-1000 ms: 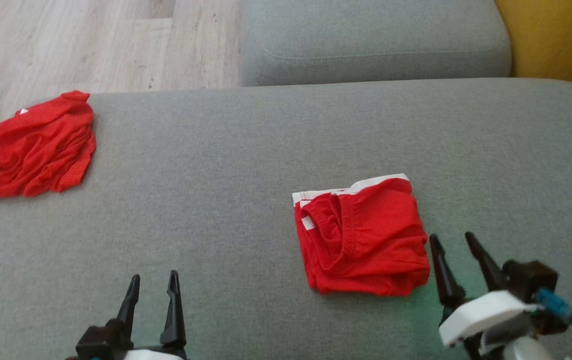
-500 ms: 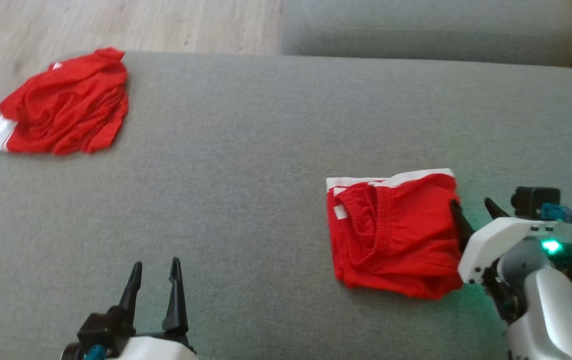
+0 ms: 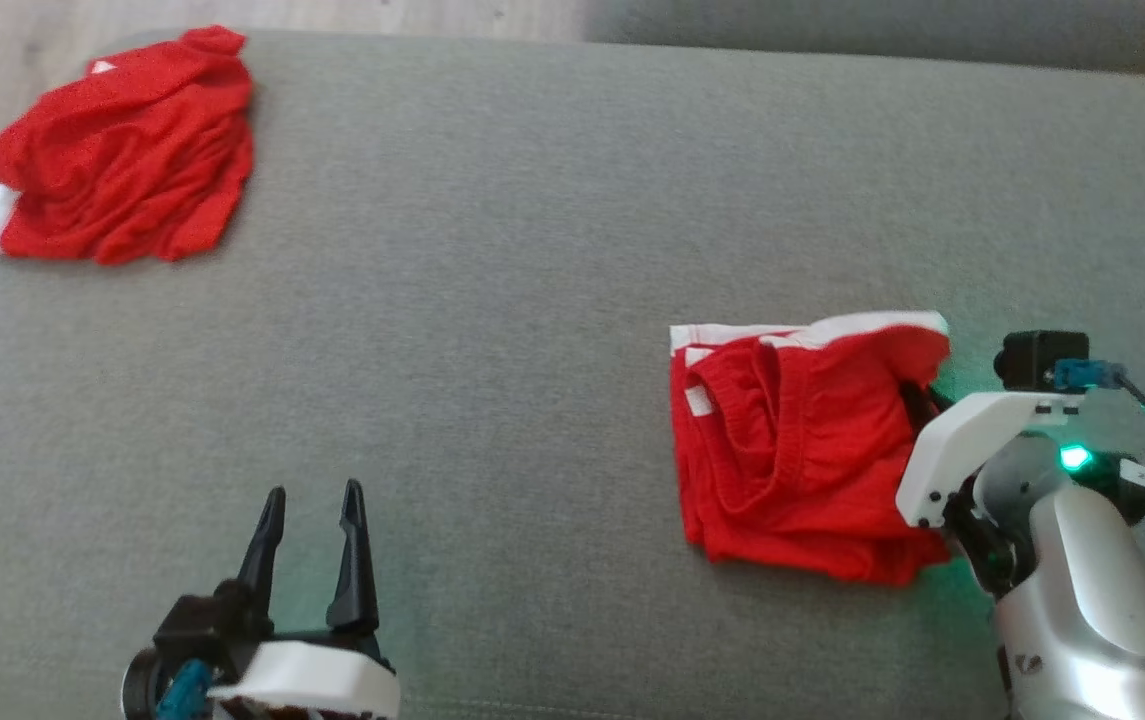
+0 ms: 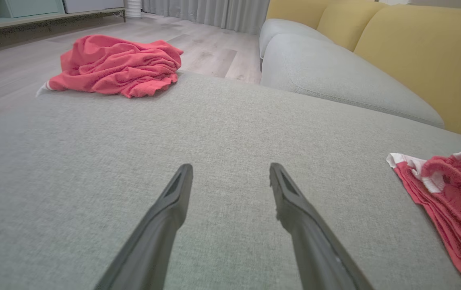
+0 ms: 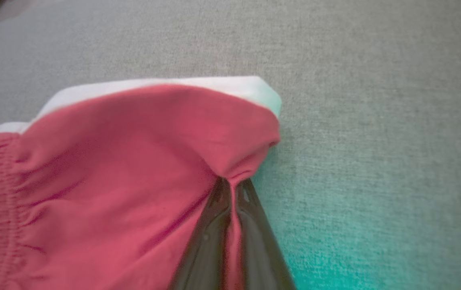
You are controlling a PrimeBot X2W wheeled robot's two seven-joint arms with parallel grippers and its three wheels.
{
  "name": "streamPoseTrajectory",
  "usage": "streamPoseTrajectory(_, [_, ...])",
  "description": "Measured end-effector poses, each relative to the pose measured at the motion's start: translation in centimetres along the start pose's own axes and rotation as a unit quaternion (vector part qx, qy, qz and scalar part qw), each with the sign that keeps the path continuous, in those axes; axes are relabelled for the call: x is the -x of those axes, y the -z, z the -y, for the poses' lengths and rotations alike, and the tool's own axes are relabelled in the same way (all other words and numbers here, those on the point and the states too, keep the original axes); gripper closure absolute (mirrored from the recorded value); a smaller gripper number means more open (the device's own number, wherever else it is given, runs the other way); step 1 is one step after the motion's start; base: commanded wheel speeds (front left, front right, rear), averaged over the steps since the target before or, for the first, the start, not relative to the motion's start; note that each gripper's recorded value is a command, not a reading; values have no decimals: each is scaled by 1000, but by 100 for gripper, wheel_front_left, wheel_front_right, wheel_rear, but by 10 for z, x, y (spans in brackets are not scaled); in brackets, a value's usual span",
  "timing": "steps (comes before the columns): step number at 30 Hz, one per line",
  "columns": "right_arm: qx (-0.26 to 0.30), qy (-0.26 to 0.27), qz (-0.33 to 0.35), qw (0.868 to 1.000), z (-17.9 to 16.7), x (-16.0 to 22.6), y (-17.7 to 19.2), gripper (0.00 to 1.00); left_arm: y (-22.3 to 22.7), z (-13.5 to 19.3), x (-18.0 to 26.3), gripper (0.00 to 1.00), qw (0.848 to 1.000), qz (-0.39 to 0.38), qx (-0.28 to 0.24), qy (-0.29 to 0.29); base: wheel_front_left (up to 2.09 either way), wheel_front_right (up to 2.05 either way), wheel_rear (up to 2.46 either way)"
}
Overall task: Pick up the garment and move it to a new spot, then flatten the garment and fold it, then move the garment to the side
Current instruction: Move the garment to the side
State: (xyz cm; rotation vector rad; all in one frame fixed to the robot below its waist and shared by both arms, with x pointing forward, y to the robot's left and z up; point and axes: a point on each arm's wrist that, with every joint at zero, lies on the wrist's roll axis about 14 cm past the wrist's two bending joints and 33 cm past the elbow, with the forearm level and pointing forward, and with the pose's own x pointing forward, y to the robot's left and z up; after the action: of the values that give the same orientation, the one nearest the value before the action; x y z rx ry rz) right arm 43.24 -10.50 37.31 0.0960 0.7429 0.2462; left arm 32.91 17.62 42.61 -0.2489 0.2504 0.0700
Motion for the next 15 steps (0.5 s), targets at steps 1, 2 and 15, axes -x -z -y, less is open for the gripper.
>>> streamPoseTrajectory(1, [-6, 0, 7, 1000, 1, 0, -2, 100, 0, 2, -3, 0, 1000, -1, -1, 4, 0, 0, 0])
streamPoseTrajectory(2, [-8, 2, 14, 1000, 4, -1, -4, 100, 0, 5, -6, 0, 1000, -1, -3, 8, 0, 0, 0])
streamPoseTrajectory(15, [-22, 144, 120, 982, 125, 43, -44, 100, 0, 81, -58, 0, 991, -3, -25, 135, 0, 0, 0])
